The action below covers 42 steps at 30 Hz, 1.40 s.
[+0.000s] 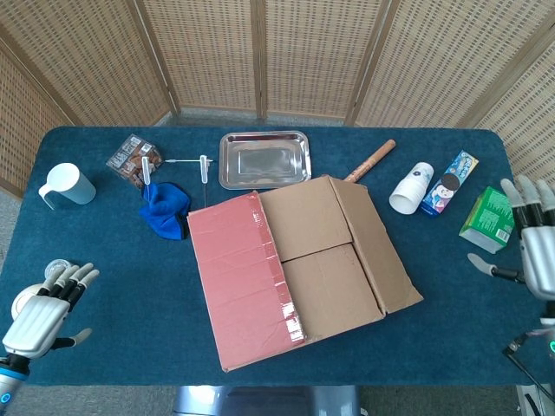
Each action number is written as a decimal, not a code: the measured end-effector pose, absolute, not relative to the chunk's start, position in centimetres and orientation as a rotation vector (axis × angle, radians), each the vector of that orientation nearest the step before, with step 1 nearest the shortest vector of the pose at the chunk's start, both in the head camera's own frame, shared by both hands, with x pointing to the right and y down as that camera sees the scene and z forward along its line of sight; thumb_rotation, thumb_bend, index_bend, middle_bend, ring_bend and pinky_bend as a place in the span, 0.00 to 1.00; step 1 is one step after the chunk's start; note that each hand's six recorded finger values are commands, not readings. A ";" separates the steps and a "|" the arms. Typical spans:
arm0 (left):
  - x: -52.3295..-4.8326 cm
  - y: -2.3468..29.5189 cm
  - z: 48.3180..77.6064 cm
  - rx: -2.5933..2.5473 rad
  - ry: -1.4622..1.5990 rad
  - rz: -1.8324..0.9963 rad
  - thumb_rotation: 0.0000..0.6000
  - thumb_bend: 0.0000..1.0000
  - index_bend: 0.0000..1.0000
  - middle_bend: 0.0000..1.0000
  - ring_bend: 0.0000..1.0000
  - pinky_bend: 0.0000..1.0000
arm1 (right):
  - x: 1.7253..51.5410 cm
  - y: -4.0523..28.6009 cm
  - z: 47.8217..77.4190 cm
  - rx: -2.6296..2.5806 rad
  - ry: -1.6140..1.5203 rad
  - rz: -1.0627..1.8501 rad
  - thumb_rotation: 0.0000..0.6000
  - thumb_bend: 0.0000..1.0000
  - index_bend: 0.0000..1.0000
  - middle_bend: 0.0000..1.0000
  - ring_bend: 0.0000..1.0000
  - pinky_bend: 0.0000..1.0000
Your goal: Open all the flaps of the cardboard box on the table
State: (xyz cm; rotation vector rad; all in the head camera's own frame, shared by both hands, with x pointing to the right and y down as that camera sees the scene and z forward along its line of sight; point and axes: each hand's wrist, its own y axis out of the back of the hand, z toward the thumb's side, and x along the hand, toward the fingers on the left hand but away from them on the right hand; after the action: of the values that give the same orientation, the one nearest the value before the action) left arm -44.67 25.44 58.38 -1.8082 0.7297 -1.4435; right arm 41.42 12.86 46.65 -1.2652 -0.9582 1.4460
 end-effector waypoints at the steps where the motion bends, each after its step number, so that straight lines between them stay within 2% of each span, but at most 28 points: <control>1: -44.7 25.2 58.3 -1.806 0.734 -1.439 1.00 0.00 0.01 0.00 0.00 0.00 | 41.7 13.5 46.7 -1.271 -0.966 1.451 0.36 0.00 0.00 0.00 0.00 0.00; 6: -44.2 23.9 57.7 -1.813 0.751 -1.387 1.00 0.00 0.02 0.00 0.00 0.00 | 42.4 16.3 47.3 -1.317 -1.016 1.469 0.37 0.00 0.00 0.00 0.00 0.00; 12: -42.8 21.2 56.4 -1.801 0.747 -1.279 1.00 0.00 0.03 0.00 0.00 0.00 | 43.0 20.4 48.7 -1.360 -1.047 1.517 0.60 0.00 0.00 0.00 0.00 0.00; 16: -41.6 19.3 55.3 -1.801 0.749 -1.213 1.00 0.00 0.03 0.00 0.00 0.00 | 43.6 21.5 48.9 -1.366 -1.072 1.553 0.76 0.00 0.00 0.00 0.00 0.00; 23: -38.8 16.0 54.1 -1.823 0.691 -1.109 1.00 0.00 0.07 0.00 0.00 0.00 | 44.8 22.9 49.2 -1.393 -1.140 1.601 0.89 0.00 0.00 0.00 0.00 0.00; 27: -36.2 13.8 53.6 -1.862 0.662 -1.025 1.00 0.00 0.14 0.00 0.00 0.05 | 45.3 23.3 48.9 -1.384 -1.153 1.617 0.93 0.00 0.00 0.00 0.00 0.00; 34: -30.4 9.0 52.3 -1.965 0.624 -0.834 1.00 0.00 0.20 0.01 0.01 0.06 | 45.6 23.3 48.1 -1.383 -1.178 1.611 1.00 0.00 0.00 0.00 0.00 0.00; 38: -26.4 6.5 51.3 -1.986 0.580 -0.730 1.00 0.00 0.26 0.05 0.05 0.09 | 45.5 23.3 48.1 -1.389 -1.183 1.610 1.00 0.00 0.00 0.00 0.00 0.00; 42: -22.8 4.6 50.8 -1.992 0.557 -0.649 1.00 0.00 0.26 0.08 0.05 0.09 | 45.5 23.3 48.0 -1.385 -1.181 1.608 1.00 0.00 0.00 0.00 0.00 0.00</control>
State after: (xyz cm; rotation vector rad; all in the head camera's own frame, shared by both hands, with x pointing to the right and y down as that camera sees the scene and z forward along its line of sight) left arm -22.81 4.60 50.84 -1.9921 0.5574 -0.6494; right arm 45.47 23.32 48.00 -1.3851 -1.1812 1.6083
